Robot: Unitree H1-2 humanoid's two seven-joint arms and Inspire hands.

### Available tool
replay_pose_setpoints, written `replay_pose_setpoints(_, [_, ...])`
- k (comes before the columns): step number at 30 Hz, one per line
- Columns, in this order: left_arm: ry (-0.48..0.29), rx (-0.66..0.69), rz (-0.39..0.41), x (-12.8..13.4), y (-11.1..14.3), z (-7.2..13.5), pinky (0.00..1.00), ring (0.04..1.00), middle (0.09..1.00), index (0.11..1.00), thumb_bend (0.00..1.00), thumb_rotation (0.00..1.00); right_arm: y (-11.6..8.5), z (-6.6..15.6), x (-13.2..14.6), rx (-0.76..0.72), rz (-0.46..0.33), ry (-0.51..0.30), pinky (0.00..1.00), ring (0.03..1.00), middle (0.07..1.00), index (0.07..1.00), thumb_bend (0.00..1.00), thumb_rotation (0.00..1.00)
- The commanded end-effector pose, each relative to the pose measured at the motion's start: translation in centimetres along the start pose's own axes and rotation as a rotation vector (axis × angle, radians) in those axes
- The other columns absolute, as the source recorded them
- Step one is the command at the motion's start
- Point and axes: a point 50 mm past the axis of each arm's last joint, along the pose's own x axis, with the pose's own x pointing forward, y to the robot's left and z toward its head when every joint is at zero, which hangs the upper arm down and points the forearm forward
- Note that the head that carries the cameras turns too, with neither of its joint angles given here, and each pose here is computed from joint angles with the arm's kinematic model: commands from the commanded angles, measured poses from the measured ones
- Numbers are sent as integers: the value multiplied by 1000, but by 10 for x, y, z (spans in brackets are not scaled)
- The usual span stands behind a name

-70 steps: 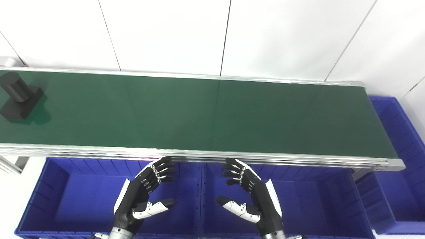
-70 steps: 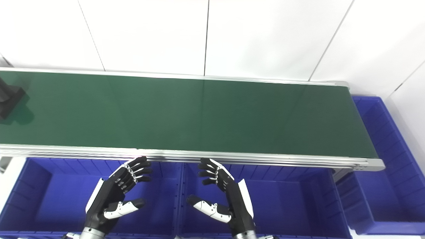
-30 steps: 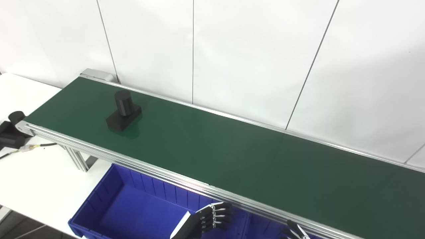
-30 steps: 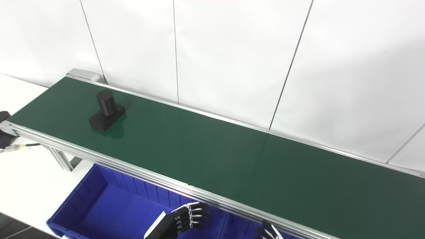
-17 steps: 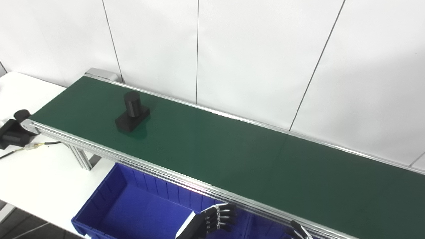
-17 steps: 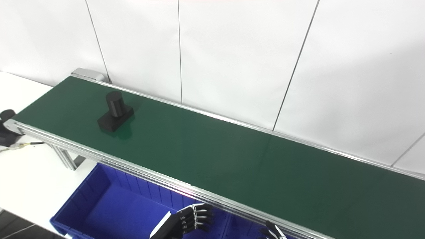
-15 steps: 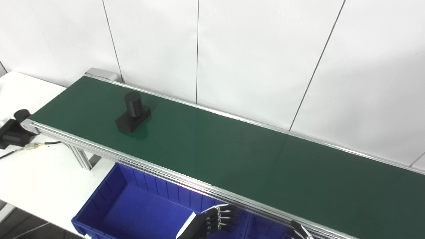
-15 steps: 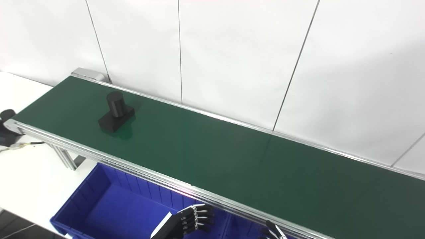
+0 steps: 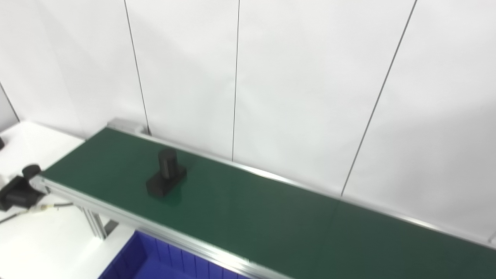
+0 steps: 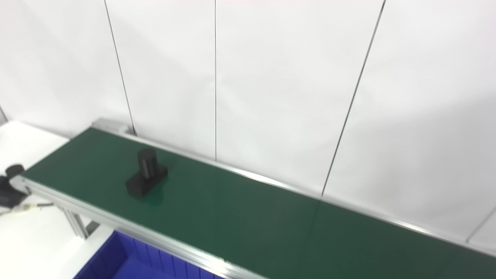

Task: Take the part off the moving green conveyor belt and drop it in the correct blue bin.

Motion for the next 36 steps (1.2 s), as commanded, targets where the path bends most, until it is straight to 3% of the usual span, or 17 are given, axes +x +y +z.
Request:
replay_pose_setpoints(1, [-73,13,-16,11,-4,10,617,691,737,758,968,178,-3,12,5,-1,0,-92,606,705,766,822,481,303])
replay_pose_setpoints(28, [-79,3,-12,10,-4,11,594,675,723,744,976,176,-4,14,5,-4,-13,-98,578,694,762,809,477,271])
replay_pose_setpoints(36, [-79,6,-17,9,-3,11,590,668,722,750,970,174,-8,28,2,2,-23,-149,578,697,766,814,467,267])
